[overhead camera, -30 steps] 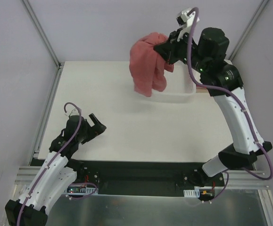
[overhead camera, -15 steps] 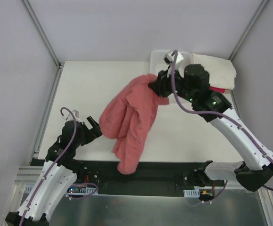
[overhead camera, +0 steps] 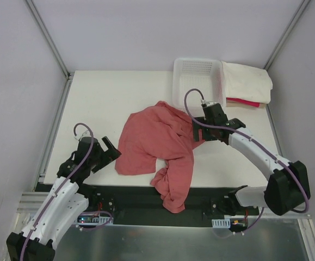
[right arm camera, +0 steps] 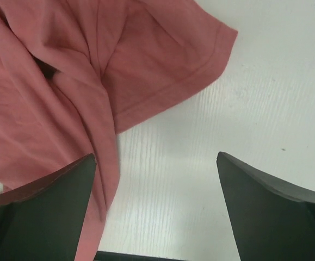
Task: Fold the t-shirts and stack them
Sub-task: Move the tshirt to the center of the board, then flatten out the tshirt
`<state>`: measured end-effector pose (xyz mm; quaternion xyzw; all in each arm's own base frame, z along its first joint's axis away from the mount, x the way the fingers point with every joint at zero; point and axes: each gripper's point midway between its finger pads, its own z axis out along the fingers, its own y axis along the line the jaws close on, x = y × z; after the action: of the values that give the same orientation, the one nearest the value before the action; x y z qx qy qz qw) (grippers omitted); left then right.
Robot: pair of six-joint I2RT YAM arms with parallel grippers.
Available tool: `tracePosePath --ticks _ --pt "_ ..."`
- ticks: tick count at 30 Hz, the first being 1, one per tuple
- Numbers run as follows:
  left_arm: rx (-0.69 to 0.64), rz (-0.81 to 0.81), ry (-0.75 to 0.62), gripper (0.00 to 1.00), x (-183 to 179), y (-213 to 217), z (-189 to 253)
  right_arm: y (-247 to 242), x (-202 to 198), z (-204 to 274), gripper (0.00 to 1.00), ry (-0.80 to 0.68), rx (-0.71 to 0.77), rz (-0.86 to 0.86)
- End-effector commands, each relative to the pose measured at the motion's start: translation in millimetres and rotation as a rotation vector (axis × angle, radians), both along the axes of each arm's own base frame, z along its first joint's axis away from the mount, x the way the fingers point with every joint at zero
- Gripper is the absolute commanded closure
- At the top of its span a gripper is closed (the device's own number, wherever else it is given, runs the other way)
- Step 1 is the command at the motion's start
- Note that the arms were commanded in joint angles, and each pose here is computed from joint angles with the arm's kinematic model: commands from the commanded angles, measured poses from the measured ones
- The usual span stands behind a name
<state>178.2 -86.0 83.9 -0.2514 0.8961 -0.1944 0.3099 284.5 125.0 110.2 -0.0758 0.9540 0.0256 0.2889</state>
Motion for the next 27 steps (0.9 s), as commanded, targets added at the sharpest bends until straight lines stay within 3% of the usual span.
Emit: tracePosePath --ticks 1,5,7,11,13,18,19,22,23,24,27 --pt "-0.006 0.011 0.039 0.0 4 -3 -1 -14 -3 27 0.03 -0.145 0.055 -0.123" --pt "-0.064 -0.057 0.094 0.01 3 -20 -11 -44 -20 16 0.03 -0.143 -0.006 -0.249" --pt "-0.064 -0.069 0.128 0.02 -1 -22 -18 -41 -24 16 0.03 -0.137 0.037 -0.269" --pt "-0.102 -0.058 0.233 0.05 -14 -29 -39 2 -44 3 0.03 -0.073 0.247 -0.094" --pt "-0.093 -0.074 0.259 0.1 -19 -31 -44 10 -50 -1 0.03 -0.054 0.282 -0.061" --pt "-0.013 -0.092 0.342 0.21 -33 -36 -64 -7 -53 -16 0.03 -0.029 0.198 -0.124" --pt "0.01 -0.086 0.364 0.26 -35 -35 -69 -11 -50 -16 0.03 -0.037 0.184 -0.147" --pt "0.067 -0.073 0.385 0.57 -31 -31 -75 -22 -37 -13 0.03 -0.075 0.129 -0.224" --pt "0.09 -0.07 0.366 0.84 -24 -29 -73 -29 -31 -15 0.03 -0.076 0.089 -0.252" --pt "0.114 -0.074 0.357 1.0 -21 -26 -73 -31 -27 -15 0.03 -0.077 0.073 -0.268" --pt "0.204 -0.04 0.299 1.0 -4 -13 -67 -38 -4 -13 0.03 -0.097 0.016 -0.316"
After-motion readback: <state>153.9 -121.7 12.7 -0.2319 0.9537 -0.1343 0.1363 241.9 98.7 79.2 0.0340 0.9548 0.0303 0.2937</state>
